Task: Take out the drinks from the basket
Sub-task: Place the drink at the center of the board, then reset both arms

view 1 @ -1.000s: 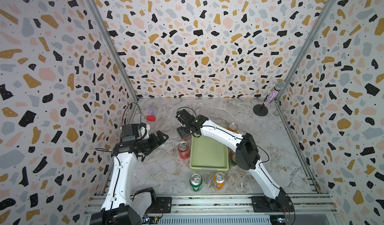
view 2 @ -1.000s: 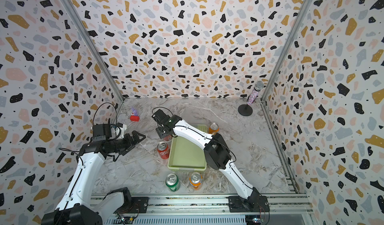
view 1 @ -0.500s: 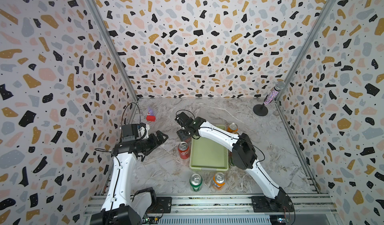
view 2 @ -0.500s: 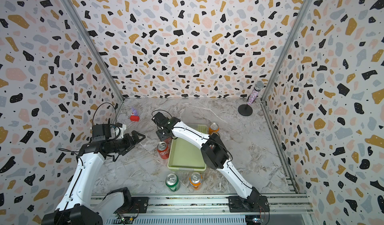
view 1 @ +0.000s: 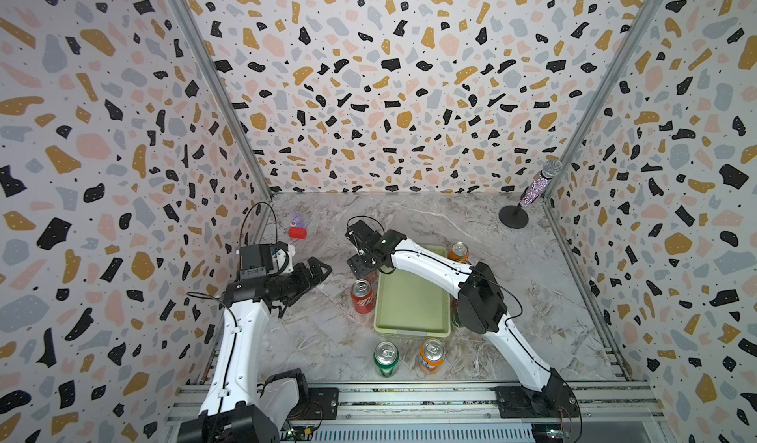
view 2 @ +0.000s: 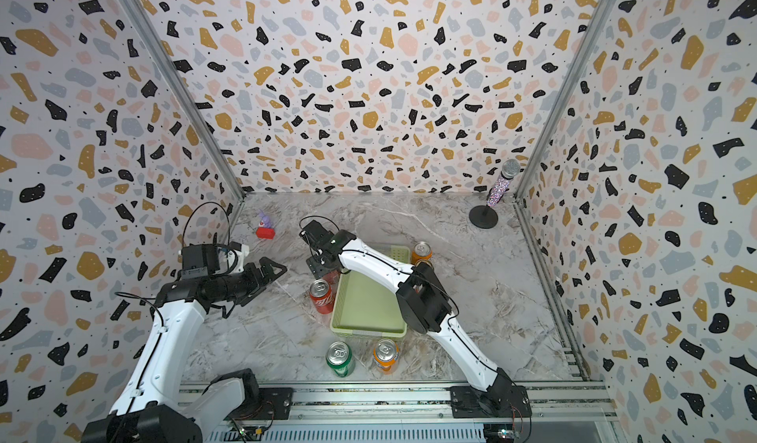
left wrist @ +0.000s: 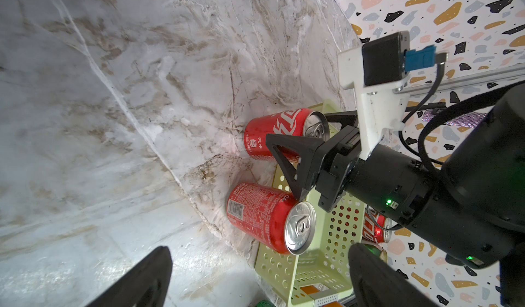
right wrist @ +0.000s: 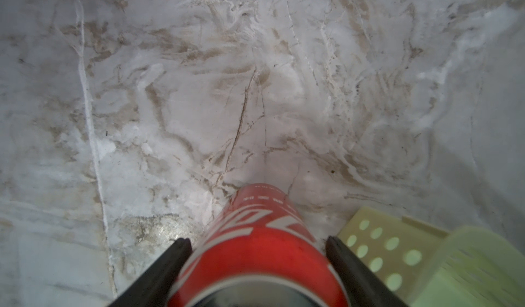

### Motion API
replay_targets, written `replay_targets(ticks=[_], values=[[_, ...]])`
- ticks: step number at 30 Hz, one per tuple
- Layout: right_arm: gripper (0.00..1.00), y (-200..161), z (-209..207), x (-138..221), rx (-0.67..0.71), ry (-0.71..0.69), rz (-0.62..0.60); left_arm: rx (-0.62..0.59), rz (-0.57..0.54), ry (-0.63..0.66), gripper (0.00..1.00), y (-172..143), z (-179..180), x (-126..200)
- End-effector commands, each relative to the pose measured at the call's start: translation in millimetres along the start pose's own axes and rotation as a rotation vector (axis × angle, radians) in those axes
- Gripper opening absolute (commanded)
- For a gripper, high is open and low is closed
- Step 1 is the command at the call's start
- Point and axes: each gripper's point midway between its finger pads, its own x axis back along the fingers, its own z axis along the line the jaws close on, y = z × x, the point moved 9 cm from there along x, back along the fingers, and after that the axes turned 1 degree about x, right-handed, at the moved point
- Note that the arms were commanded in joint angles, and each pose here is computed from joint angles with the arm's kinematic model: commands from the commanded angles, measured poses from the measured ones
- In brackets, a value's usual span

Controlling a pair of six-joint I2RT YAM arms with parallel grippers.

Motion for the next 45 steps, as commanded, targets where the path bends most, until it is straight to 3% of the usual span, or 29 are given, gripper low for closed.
replay_targets(ticks=[1,9,16,27,32,36,41,45], values=[[0.79,16,1,33,0.005,0.008,-0.062,-0.024,-0.018,-0.021,1.0,1,-4,4],[0.9,28,1,65,0.014,0.021,-0.128,-0.025,-0.023,-0.012,1.0,1,-3,5],[1.0,32,-12,118,0.025,-0.048,-0.232,-0.04,-0.055,0.012,1.0,1,-4,9],[1.0,4,-44,223,0.034,-0.007,-0.456,-0.05,-0.134,0.104,1.0,3,0,17],[1.0,-31,-82,234,0.02,-0.086,-0.458,-0.028,-0.247,0.101,1.0,9,-11,34],[1.0,-65,-118,238,-0.075,-0.156,-0.456,0.021,-0.325,0.068,1.0,18,-15,37],[1.0,-107,-164,238,-0.247,-0.203,-0.445,0.012,-0.489,0.183,1.0,21,-12,41],[1.0,-130,-185,233,-0.289,-0.289,-0.41,0.045,-0.672,0.275,1.0,16,4,44]])
